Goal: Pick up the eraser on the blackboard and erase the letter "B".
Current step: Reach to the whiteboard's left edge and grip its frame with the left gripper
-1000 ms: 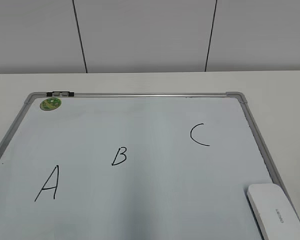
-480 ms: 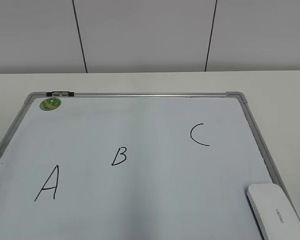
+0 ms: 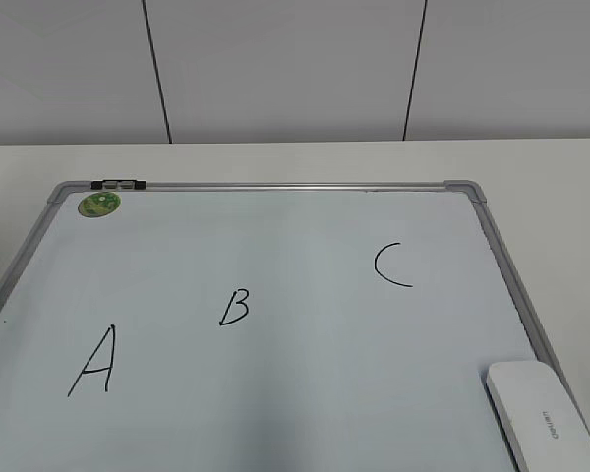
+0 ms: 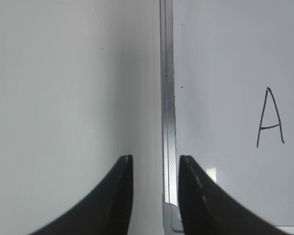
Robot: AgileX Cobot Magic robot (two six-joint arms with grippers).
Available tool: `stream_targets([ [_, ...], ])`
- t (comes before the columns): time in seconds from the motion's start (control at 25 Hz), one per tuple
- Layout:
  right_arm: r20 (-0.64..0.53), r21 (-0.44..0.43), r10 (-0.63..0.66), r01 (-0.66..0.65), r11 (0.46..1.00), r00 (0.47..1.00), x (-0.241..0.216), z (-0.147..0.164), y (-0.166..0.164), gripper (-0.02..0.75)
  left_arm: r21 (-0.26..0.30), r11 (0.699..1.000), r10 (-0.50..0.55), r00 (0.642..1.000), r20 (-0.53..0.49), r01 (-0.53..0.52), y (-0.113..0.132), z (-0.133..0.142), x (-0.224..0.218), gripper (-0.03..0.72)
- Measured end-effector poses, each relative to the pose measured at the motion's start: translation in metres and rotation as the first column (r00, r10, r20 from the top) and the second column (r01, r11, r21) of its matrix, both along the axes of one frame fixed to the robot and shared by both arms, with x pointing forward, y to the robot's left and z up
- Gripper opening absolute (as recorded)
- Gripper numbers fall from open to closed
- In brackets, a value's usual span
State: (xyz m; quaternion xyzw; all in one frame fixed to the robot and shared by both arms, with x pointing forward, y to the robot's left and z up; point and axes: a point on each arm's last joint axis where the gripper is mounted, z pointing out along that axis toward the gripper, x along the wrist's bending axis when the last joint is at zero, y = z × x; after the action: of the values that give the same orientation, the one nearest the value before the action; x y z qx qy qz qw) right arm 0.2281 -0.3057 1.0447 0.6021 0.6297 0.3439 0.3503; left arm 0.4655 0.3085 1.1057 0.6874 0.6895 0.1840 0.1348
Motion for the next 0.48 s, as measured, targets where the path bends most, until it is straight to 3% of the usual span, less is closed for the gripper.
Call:
stream_targets([
  [0.32,0.0,0.0,0.0,0.0,1.0,1.0,0.0,0.0,0.0,0.554,-0.046,0.999,0.001,0.981,-0.196,-0.011,-0.004,-0.053,0.049,0.241],
  [0.48,0.0,0.0,0.0,0.0,1.0,1.0,0.0,0.0,0.0,0.554,-0.062,0.998,0.002,0.97,-0.244,-0.017,-0.005,-0.076,0.065,0.241],
])
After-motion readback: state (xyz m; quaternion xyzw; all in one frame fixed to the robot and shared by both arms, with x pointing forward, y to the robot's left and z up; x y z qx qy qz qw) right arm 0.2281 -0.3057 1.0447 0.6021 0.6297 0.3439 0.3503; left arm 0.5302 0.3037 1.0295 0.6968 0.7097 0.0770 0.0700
